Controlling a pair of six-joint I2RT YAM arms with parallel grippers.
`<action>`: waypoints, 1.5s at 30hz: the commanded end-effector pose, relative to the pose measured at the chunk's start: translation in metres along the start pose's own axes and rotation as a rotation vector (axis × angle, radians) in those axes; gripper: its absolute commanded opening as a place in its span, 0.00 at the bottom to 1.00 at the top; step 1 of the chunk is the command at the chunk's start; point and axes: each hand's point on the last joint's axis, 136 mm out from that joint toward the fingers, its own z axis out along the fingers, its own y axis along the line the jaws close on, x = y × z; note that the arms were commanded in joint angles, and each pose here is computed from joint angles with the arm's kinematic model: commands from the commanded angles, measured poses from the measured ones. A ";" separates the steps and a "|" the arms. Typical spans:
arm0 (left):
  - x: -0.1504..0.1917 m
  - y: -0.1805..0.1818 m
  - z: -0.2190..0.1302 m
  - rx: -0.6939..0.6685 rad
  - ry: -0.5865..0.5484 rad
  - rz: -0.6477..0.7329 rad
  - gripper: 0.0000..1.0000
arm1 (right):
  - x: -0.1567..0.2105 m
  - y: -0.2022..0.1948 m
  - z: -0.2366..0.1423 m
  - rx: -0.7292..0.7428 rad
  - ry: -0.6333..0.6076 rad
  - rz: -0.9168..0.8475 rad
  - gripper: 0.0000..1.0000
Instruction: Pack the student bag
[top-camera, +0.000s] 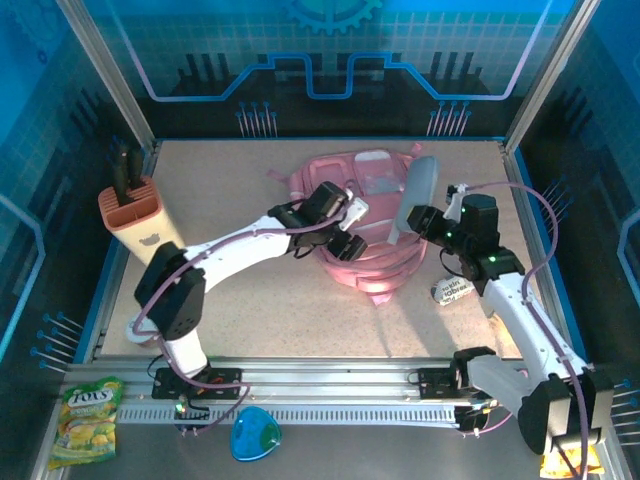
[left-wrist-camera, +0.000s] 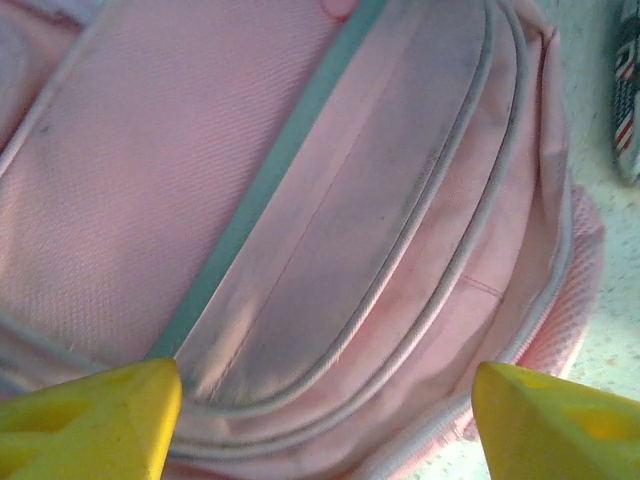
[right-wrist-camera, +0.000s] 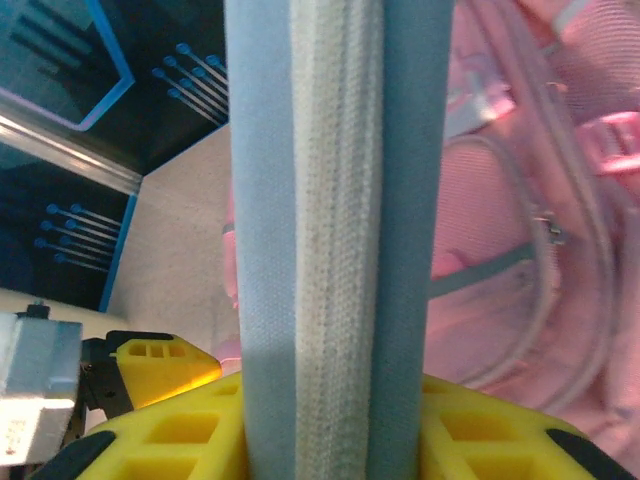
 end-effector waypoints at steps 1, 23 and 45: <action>0.007 0.005 0.012 -0.032 0.091 0.182 0.74 | 0.007 -0.015 -0.010 0.024 0.024 0.023 0.36; -0.008 0.020 0.051 -0.163 0.211 0.272 0.43 | 0.004 -0.027 -0.022 0.033 0.000 0.087 0.36; -0.057 0.009 0.005 -0.137 0.001 0.170 0.00 | 0.003 -0.045 -0.049 0.124 -0.047 0.129 0.36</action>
